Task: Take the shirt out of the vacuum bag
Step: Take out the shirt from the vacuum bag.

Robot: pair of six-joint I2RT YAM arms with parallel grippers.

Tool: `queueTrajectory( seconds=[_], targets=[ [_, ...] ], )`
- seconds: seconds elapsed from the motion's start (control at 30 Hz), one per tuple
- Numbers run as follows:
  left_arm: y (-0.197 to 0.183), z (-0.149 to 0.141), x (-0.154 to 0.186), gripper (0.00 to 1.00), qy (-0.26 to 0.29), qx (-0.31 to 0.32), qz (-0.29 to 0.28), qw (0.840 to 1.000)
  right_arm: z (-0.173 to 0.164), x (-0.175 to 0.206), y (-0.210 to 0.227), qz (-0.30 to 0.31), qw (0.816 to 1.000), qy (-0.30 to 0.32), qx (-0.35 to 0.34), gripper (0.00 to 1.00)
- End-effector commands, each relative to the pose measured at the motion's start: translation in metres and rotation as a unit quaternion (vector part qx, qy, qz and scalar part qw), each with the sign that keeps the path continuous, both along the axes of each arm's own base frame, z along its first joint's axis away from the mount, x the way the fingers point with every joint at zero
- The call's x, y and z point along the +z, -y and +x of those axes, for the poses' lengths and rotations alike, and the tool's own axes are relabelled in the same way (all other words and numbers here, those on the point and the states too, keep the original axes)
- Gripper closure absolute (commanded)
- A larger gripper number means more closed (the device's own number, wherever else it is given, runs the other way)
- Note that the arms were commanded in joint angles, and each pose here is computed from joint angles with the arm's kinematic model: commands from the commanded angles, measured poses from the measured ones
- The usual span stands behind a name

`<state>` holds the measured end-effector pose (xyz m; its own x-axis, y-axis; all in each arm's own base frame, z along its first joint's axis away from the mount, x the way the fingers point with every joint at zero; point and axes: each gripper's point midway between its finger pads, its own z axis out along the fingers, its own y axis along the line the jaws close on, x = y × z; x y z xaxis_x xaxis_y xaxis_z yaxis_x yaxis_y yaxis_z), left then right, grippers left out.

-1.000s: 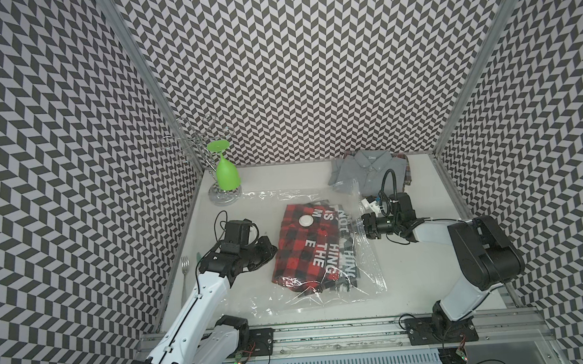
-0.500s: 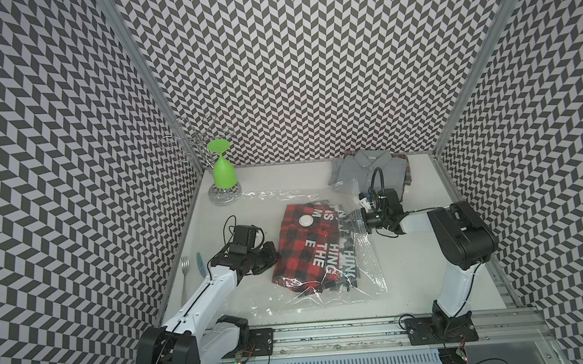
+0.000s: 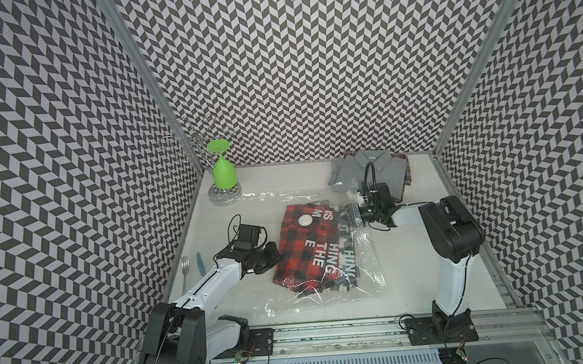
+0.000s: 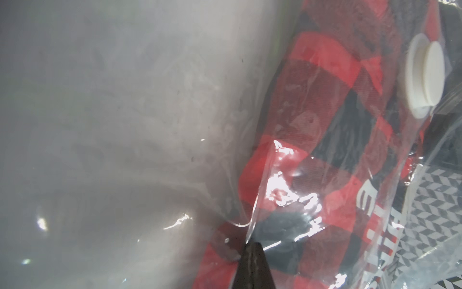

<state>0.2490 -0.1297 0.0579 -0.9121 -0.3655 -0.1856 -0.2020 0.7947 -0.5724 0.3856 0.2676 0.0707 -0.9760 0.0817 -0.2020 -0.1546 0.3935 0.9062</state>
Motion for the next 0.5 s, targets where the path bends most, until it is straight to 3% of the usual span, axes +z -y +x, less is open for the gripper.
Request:
queueTrajectory(
  seconds=[0.0,0.17,0.47],
  targets=[
    [0.002,-0.004,-0.006,0.99,-0.001,-0.012,-0.003,1.0,0.005,-0.011,-0.006,-0.02,1.0,0.016,0.007,0.46],
    [0.002,-0.005,-0.009,0.99,-0.004,-0.013,-0.003,1.0,0.005,-0.011,-0.015,-0.004,0.999,0.025,0.02,0.38],
    [0.004,-0.006,-0.011,1.0,-0.006,-0.018,-0.005,1.0,-0.01,-0.006,-0.036,0.014,0.997,0.041,0.062,0.34]
  ],
)
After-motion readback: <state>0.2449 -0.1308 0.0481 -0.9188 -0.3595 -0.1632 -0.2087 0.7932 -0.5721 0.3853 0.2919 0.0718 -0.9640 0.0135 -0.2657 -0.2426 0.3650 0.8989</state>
